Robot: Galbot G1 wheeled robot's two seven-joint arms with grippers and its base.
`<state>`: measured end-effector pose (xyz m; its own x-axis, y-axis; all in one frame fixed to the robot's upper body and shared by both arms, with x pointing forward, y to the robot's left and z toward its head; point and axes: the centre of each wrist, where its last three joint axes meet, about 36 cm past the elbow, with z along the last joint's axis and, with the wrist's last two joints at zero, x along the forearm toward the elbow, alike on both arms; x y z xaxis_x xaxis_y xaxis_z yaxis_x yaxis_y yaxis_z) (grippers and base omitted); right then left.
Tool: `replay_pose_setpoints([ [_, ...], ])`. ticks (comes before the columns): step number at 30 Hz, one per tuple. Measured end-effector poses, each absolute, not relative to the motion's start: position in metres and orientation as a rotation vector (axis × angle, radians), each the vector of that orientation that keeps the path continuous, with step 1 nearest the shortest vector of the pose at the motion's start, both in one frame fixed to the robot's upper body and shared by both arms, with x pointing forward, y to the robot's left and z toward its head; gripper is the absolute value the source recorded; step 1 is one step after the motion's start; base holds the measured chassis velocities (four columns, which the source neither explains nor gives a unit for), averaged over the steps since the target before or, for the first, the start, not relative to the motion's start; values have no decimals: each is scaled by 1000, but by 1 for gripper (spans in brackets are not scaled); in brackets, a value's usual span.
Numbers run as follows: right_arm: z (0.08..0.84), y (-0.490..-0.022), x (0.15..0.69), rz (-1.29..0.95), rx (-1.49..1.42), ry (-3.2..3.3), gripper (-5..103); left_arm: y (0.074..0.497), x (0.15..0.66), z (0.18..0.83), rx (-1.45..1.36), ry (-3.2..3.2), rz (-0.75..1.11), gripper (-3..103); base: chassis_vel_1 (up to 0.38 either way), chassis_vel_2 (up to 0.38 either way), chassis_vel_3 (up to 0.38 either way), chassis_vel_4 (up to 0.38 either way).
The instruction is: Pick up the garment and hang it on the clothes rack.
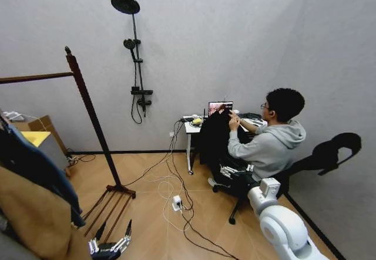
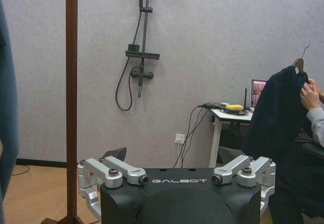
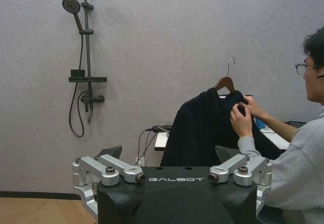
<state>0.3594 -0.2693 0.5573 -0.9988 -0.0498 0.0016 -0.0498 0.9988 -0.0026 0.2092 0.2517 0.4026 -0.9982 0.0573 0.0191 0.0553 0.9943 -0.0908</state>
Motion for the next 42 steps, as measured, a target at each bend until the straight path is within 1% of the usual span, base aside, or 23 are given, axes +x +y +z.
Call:
replay_pose_setpoints([
  [42,551,-268,362,-7,104,-3137,100,252,209,403,-88,-3115,141,100,207,-228,-228,210],
])
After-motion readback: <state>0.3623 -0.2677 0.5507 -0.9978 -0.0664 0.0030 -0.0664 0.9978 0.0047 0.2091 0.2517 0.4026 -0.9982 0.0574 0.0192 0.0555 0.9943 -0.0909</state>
